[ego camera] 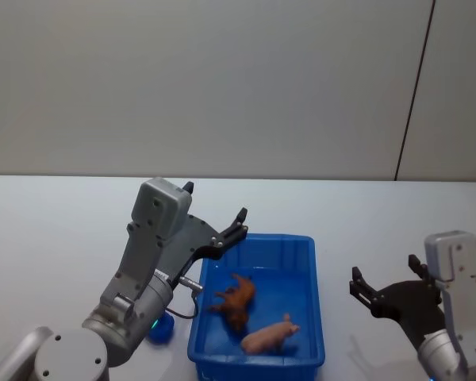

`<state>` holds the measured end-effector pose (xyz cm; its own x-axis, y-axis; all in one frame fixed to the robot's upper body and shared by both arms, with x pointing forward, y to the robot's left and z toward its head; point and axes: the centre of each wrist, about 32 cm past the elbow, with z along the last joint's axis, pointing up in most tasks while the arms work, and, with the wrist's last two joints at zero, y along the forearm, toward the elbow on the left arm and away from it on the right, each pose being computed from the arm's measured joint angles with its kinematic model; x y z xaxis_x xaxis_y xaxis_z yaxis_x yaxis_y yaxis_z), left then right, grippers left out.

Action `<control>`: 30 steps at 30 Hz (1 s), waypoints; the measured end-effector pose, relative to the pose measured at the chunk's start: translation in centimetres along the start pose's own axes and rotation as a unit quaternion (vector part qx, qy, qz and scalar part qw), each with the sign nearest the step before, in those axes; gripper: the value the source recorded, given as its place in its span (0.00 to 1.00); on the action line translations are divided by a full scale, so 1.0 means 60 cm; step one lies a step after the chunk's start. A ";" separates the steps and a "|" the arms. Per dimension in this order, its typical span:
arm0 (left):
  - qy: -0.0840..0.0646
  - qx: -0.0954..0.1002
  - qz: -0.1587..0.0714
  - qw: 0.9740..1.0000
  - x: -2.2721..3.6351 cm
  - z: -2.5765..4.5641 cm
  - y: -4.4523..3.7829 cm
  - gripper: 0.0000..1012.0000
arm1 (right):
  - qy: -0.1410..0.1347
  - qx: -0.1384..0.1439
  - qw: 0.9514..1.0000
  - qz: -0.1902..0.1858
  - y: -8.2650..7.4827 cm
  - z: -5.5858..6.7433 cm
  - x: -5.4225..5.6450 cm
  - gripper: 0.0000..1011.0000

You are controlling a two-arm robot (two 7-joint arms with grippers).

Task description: Pick up the two dolls from the table and place them into the box.

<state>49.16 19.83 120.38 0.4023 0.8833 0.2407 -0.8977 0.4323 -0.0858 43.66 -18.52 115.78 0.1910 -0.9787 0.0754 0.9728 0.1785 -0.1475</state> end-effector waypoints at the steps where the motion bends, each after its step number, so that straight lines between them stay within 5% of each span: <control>1: 0.000 0.000 0.001 1.000 -0.0001 0.000 0.000 0.99 | 0.000 0.000 1.000 -0.001 0.000 0.000 0.000 0.99; 8: 0.011 0.005 0.012 1.000 -0.0012 -0.002 0.004 0.99 | 0.001 0.000 1.000 -0.007 -0.005 0.000 0.004 0.99; 16: 0.039 0.023 0.036 0.998 -0.0015 -0.009 0.014 0.99 | 0.001 -0.001 1.000 -0.012 -0.007 0.000 0.007 0.99; 30: 0.099 0.078 0.082 0.989 0.0079 -0.030 0.048 0.99 | 0.001 -0.001 1.000 -0.015 -0.009 0.000 0.009 0.99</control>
<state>47.08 21.82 118.51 0.2628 0.9640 0.0404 -0.9643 0.2609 0.0463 43.22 -19.13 115.88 0.1616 -0.9838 0.0779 0.9779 0.1490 -0.1469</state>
